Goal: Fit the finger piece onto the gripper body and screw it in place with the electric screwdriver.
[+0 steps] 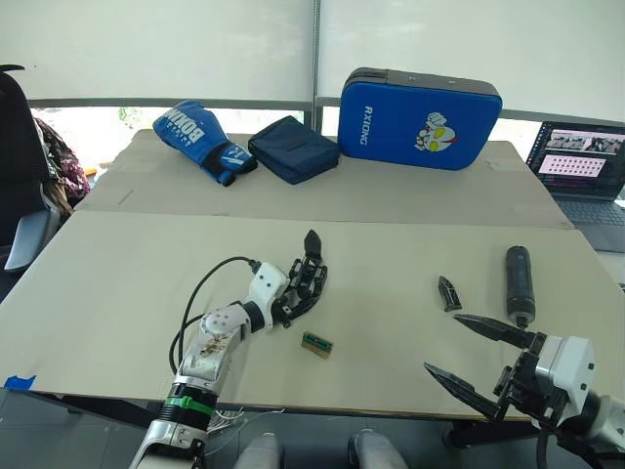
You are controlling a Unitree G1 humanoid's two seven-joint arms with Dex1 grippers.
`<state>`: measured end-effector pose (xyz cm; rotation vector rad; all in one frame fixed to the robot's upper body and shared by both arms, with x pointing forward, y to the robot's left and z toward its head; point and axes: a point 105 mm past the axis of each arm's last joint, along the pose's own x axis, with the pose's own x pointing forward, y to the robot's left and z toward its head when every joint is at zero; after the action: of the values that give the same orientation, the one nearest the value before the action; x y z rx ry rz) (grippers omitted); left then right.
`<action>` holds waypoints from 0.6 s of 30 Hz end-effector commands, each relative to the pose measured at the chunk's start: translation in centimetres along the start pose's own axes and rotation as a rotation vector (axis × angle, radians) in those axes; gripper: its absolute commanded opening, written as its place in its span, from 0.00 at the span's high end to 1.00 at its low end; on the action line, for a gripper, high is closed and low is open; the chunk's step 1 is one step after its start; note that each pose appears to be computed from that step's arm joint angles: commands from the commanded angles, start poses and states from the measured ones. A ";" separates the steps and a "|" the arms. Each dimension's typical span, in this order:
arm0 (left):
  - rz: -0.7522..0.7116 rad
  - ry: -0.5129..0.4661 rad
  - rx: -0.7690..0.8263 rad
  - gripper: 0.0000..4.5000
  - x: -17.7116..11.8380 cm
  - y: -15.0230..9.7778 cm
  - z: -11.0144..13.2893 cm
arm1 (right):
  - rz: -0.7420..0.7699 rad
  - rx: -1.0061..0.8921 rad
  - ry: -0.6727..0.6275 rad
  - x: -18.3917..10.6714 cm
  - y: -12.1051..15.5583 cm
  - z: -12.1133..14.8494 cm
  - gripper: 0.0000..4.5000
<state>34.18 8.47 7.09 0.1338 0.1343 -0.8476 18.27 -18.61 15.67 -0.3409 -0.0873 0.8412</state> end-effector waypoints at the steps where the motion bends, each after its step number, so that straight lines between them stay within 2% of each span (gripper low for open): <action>1: -0.011 -0.009 0.028 0.05 0.0 0.2 0.9 | -0.003 -0.025 -0.029 -0.1 -0.2 0.8 0.00; 2: -0.011 -0.009 0.029 0.01 0.0 0.3 0.9 | -0.003 -0.025 -0.029 -0.1 -0.2 0.8 0.00; 5: -0.056 -0.008 0.021 0.01 -0.7 0.7 1.0 | -0.005 -0.024 -0.029 -0.1 -0.2 0.8 0.00; 9: -0.094 0.001 0.046 0.01 -1.8 2.5 1.1 | -0.009 -0.022 -0.028 -0.2 -0.1 0.8 0.00; 13: -0.252 -0.001 0.087 0.01 -2.2 2.5 1.3 | -0.012 -0.020 -0.025 -0.3 0.0 0.7 0.00; 18: -0.365 0.029 0.152 0.01 -0.8 2.6 0.9 | -0.018 -0.018 -0.024 -0.3 0.1 0.7 0.00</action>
<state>35.46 11.19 7.68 0.2392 0.1607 -1.1851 18.07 -18.75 15.36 -0.3250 -0.0761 0.8265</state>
